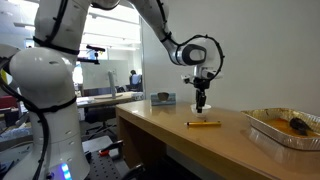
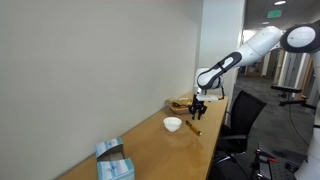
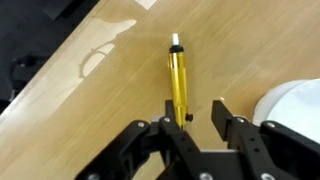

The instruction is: Remove the pen from the bowl and put it on the table

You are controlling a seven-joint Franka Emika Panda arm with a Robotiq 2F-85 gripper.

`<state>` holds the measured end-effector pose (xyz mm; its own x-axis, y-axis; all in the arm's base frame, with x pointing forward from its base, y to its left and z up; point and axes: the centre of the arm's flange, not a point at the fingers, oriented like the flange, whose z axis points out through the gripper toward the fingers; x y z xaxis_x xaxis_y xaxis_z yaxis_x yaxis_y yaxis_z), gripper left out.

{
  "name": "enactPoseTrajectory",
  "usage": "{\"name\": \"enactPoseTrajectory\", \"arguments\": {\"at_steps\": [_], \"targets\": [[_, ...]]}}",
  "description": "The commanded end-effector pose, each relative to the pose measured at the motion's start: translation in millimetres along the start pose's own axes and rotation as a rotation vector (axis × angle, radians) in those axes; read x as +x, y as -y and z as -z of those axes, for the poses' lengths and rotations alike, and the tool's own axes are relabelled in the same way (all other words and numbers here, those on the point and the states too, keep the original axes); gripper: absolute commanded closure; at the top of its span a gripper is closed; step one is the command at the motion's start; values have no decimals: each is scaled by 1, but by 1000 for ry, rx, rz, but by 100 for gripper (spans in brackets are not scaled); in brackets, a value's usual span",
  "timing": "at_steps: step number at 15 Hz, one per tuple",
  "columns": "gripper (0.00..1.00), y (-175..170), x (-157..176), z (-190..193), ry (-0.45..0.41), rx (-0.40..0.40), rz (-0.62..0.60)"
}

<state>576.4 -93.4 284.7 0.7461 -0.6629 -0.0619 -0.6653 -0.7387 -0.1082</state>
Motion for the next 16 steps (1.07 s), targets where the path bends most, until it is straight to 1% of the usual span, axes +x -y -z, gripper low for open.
{"name": "enactPoseTrajectory", "arguments": {"at_steps": [1, 4, 6, 8, 9, 10, 11, 12, 13, 16], "targets": [[22, 9, -7, 14, -18, 10, 19], [1, 25, -31, 39, -51, 38, 72], [0, 40, -53, 63, -87, 44, 133], [0, 55, -77, 90, -144, 25, 209], [0, 61, -89, 104, -177, -1, 242], [0, 65, -98, 115, -198, -5, 272], [0, 68, -107, 128, -212, -26, 294], [0, 70, -115, 137, -212, -38, 313], [0, 69, -124, 144, -187, -52, 352], [0, 67, -144, 157, -77, -95, 454]]}}
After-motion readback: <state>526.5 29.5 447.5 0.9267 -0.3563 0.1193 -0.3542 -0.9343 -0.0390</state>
